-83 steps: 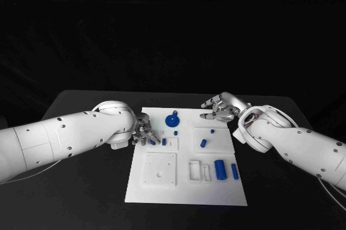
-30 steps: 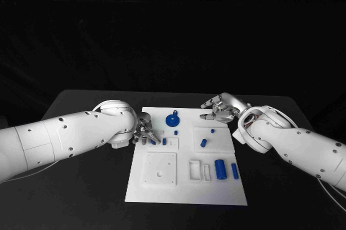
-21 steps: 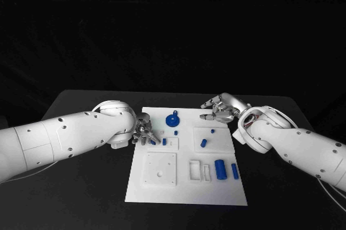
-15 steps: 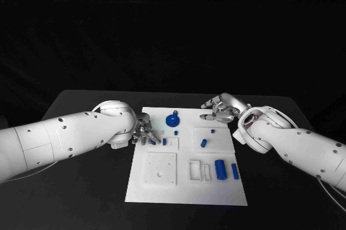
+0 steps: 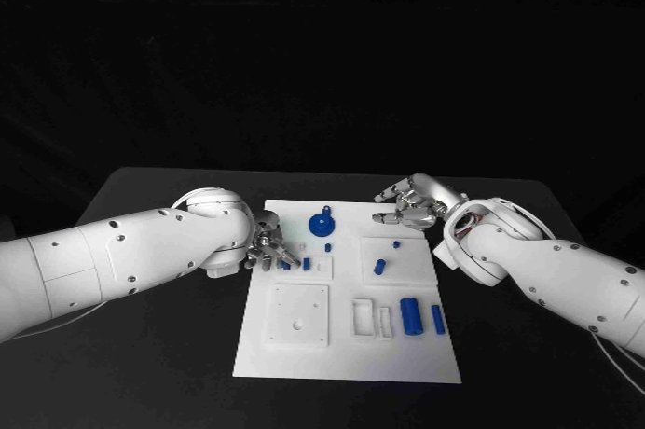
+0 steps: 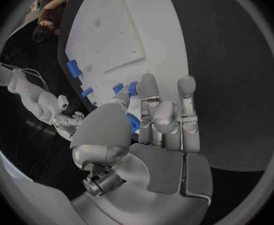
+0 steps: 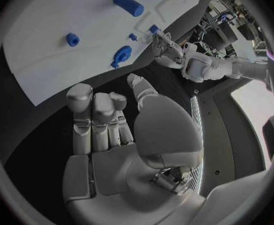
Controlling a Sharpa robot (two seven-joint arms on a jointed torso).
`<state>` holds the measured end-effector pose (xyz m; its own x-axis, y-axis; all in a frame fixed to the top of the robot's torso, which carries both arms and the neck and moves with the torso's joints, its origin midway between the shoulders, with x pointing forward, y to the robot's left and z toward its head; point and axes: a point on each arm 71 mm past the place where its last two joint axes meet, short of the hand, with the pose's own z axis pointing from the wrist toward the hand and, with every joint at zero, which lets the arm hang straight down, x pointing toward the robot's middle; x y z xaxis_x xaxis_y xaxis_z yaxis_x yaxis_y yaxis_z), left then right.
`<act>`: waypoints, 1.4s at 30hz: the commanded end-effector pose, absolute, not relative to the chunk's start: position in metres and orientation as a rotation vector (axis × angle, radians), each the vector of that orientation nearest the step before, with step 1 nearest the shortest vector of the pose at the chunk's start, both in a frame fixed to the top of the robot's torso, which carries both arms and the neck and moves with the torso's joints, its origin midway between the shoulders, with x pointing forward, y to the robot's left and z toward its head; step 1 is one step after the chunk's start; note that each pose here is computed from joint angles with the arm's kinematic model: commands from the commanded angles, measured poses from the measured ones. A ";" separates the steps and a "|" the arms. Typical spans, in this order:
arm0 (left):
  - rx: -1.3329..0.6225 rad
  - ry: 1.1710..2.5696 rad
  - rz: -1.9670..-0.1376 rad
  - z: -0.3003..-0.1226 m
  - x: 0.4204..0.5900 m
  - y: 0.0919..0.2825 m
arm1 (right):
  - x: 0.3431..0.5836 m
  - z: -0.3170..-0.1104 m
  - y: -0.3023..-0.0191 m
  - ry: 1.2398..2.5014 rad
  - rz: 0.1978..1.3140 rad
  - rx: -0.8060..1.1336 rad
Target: Assemble the parts on the task board
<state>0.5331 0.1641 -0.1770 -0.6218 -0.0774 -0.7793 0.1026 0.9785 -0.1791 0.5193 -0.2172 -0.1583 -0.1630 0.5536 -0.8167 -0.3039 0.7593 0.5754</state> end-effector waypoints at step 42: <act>-0.001 2.271 -0.185 -0.194 0.525 0.174 | 0.519 -0.159 -0.216 1.567 0.771 0.196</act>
